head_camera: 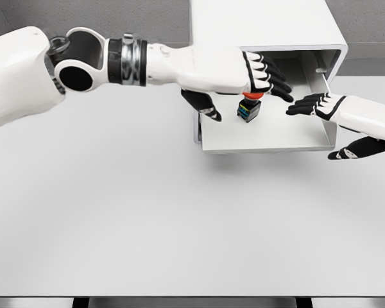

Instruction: Slide open multi-storey tabletop storage cabinets and put open load switch and slide close multi-storey tabletop storage cabinets

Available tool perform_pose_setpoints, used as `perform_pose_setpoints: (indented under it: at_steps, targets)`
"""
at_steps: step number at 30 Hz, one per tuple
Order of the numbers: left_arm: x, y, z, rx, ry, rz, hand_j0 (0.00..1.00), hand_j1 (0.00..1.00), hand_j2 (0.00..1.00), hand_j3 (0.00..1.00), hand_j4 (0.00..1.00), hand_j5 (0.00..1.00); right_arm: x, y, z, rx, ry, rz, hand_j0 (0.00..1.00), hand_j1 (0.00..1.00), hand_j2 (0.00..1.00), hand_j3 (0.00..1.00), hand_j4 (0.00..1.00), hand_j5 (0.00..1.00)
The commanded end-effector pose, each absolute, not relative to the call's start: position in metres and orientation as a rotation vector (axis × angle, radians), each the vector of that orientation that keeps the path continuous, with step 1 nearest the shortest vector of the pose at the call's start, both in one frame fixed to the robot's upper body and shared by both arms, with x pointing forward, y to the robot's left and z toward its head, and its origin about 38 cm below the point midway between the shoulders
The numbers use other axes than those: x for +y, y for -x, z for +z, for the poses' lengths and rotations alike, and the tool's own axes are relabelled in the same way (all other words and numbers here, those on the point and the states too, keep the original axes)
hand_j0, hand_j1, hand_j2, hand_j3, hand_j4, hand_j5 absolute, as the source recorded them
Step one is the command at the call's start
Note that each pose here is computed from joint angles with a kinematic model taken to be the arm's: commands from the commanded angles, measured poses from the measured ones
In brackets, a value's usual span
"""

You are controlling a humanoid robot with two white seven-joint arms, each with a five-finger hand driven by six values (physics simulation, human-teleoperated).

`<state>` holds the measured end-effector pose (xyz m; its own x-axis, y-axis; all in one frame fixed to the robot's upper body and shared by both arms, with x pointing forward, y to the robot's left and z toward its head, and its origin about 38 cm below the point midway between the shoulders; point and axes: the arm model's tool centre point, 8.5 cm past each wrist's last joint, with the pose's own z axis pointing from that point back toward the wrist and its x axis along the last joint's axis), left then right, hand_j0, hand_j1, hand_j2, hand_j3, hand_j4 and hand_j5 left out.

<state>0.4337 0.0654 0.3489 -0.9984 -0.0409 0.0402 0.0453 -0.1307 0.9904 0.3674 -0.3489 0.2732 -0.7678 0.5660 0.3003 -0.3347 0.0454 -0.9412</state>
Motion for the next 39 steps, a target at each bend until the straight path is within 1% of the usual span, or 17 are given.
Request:
perform_pose_setpoints:
  at_steps: [1,3,4,5,8,9,11,14,21,26,33,39]
  targets:
    - [0.081,-0.417,0.361,-2.076,0.036,-2.298,1.00,1.00,1.00,1.00,1.00,1.00,-0.346,-0.368,0.273,-1.696,0.227,1.785,1.00,1.00,1.00,1.00,1.00,1.00]
    - [0.110,-0.410,0.366,-2.079,0.009,-2.259,1.00,1.00,1.00,1.00,1.00,1.00,-0.347,-0.368,0.274,-1.695,0.229,1.786,1.00,1.00,1.00,1.00,1.00,1.00]
    - [0.132,-0.408,0.371,-2.084,-0.040,-2.227,1.00,1.00,1.00,1.00,1.00,1.00,-0.347,-0.368,0.274,-1.695,0.229,1.786,1.00,1.00,1.00,1.00,1.00,1.00]
    - [0.156,-0.407,0.375,-2.138,-0.085,-2.120,1.00,1.00,1.00,1.00,1.00,1.00,-0.347,-0.368,0.274,-1.695,0.228,1.785,1.00,1.00,1.00,1.00,1.00,1.00]
    - [0.200,-0.410,0.370,-2.131,-0.164,-1.987,1.00,1.00,1.00,1.00,1.00,1.00,-0.346,-0.369,0.274,-1.699,0.226,1.785,1.00,1.00,1.00,1.00,1.00,1.00]
    - [0.210,-0.410,0.367,-2.124,-0.178,-1.956,1.00,1.00,1.00,1.00,1.00,1.00,-0.345,-0.369,0.274,-1.700,0.225,1.785,1.00,1.00,1.00,1.00,1.00,1.00]
    - [0.246,-0.411,0.349,-2.074,-0.226,-1.860,1.00,1.00,1.00,1.00,1.00,1.00,-0.345,-0.369,0.274,-1.701,0.223,1.785,1.00,1.00,1.00,1.00,1.00,1.00]
    - [0.269,-0.409,0.320,-1.968,-0.230,-1.849,1.00,1.00,1.00,1.00,1.00,1.00,-0.341,-0.371,0.272,-1.708,0.213,1.783,1.00,1.00,1.00,1.00,1.00,1.00]
    - [0.280,-0.414,0.299,-1.908,-0.227,-1.821,1.00,1.00,1.00,1.00,1.00,1.00,-0.336,-0.375,0.273,-1.730,0.196,1.764,1.00,1.00,1.00,1.00,1.00,1.00]
    - [0.278,-0.416,0.298,-1.913,-0.221,-1.817,1.00,1.00,1.00,1.00,1.00,1.00,-0.339,-0.385,0.270,-1.726,0.212,1.744,1.00,1.00,1.00,1.00,1.00,1.00]
    - [0.282,-0.419,0.294,-1.886,-0.258,-1.843,1.00,1.00,1.00,1.00,1.00,1.00,-0.340,-0.390,0.268,-1.724,0.219,1.733,1.00,1.00,1.00,1.00,1.00,1.00]
    - [0.284,-0.420,0.294,-1.882,-0.262,-1.840,1.00,1.00,1.00,1.00,1.00,1.00,-0.334,-0.403,0.271,-1.753,0.225,1.715,1.00,1.00,1.00,1.00,1.00,1.00]
